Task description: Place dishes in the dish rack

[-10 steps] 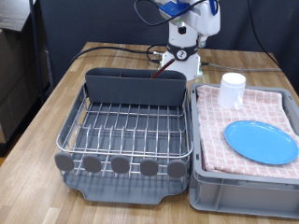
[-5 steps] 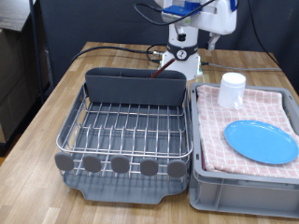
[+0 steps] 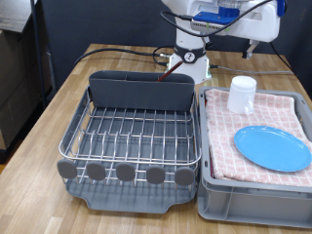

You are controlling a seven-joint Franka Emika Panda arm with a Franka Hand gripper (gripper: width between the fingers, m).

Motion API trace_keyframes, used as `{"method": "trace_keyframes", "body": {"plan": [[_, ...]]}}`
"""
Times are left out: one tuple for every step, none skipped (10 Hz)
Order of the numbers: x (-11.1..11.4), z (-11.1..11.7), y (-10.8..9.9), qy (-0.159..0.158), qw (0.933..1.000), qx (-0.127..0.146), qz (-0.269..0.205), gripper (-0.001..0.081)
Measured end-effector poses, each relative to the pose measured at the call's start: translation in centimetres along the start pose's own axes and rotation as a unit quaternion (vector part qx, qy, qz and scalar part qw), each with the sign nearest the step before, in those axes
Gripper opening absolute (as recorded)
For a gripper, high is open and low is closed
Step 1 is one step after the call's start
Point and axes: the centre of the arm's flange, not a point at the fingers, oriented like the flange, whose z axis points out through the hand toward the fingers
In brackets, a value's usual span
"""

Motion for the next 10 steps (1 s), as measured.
{"method": "trace_keyframes", "body": {"plan": [[0.0, 0.0, 0.0, 0.001, 1.0, 0.001, 0.003, 0.0803], [-0.4, -0.1, -0.1, 0.006, 1.0, 0.003, 0.004, 0.0803], [-1.1, -0.2, -0.4, 0.01, 0.9999, 0.006, 0.009, 0.0803], [-2.0, -0.5, -0.8, 0.013, 0.9998, 0.008, 0.013, 0.0803], [-2.9, -0.7, -1.3, 0.016, 0.9997, 0.008, 0.017, 0.0803], [-3.8, -0.9, -1.7, 0.019, 0.9996, 0.005, 0.019, 0.0803], [-4.5, -1.1, -2.2, 0.021, 0.9996, 0.003, 0.019, 0.0803], [-5.0, -1.2, -2.7, 0.022, 0.9996, 0.001, 0.019, 0.0803], [-5.4, -1.3, -3.1, 0.019, 0.9995, -0.003, 0.023, 0.0803], [-5.7, -1.2, -3.4, 0.019, 0.9996, -0.003, 0.021, 0.0803]]}}
